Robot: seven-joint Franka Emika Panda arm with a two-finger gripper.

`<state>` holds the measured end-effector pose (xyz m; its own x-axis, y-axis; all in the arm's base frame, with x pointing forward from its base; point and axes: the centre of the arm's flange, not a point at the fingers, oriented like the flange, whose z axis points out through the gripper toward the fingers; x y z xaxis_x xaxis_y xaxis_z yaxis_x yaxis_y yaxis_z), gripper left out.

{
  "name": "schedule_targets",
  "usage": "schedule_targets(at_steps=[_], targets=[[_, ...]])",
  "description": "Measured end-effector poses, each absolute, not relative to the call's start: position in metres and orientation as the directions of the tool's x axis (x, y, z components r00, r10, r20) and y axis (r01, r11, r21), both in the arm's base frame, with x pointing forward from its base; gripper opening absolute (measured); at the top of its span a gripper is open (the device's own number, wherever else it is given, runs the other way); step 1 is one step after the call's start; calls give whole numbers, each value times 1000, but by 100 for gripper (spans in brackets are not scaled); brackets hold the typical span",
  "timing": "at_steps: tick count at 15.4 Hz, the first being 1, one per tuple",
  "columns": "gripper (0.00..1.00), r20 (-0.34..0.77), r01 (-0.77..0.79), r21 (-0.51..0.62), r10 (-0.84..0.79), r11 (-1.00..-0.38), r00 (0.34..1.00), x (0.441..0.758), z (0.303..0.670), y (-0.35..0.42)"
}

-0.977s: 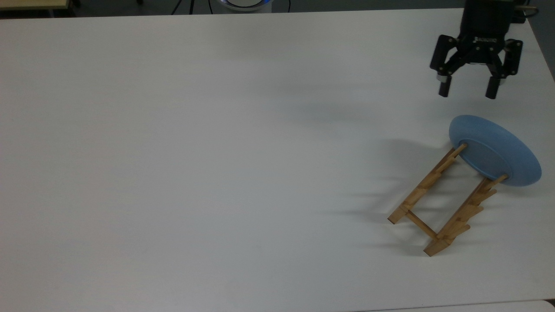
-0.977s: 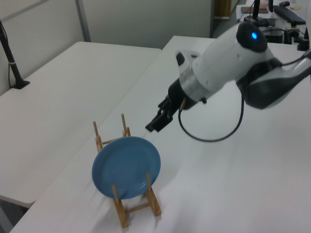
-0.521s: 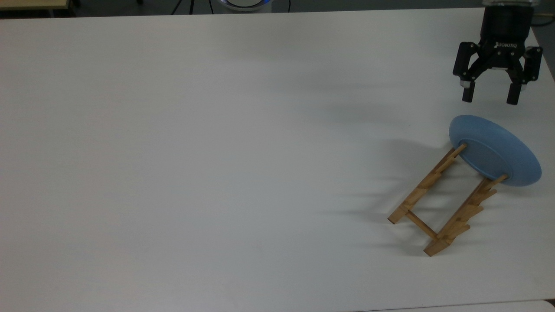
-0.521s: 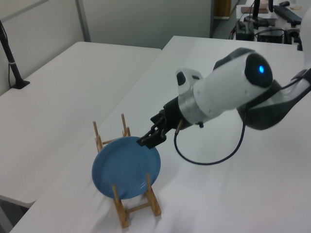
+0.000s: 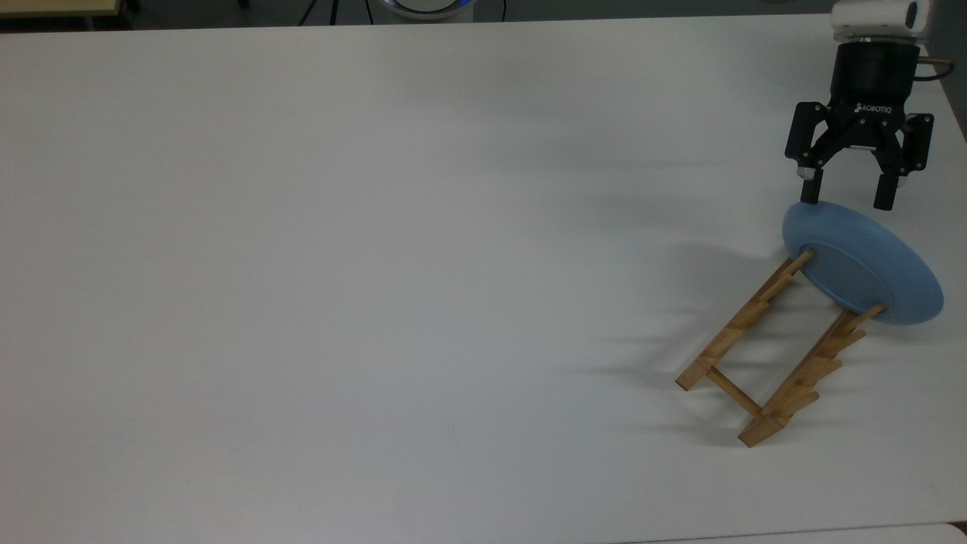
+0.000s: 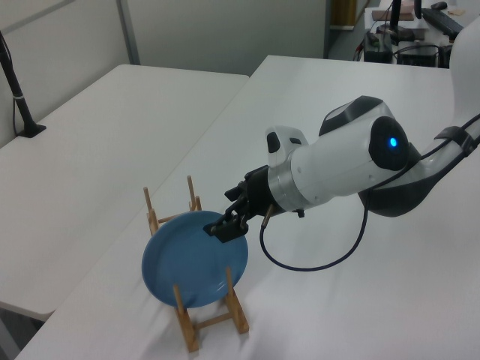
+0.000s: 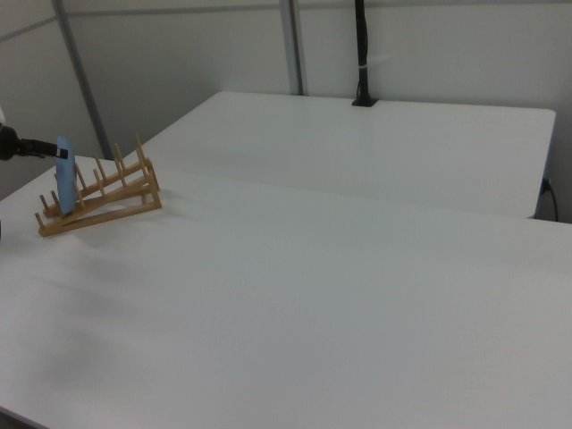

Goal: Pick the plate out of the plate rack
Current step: 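Close the gripper on the blue plate's rim, then lift the blue plate up out of the wooden rack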

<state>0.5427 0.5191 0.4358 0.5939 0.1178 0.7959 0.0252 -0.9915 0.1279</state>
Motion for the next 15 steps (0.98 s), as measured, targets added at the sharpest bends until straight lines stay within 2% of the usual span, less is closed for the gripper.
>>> schedule_targets(at_steps=[1,5,7,9,12,15], targets=[[89,796,27,132,122,-991,593,543,434,519],[43,787,27,142,129,-989,604,545,421,519],[37,784,27,145,132,-989,607,546,417,520],[15,785,27,144,131,-989,606,546,418,520],[8,785,26,144,131,-989,605,547,418,519],[8,793,29,153,140,-988,593,548,420,519]])
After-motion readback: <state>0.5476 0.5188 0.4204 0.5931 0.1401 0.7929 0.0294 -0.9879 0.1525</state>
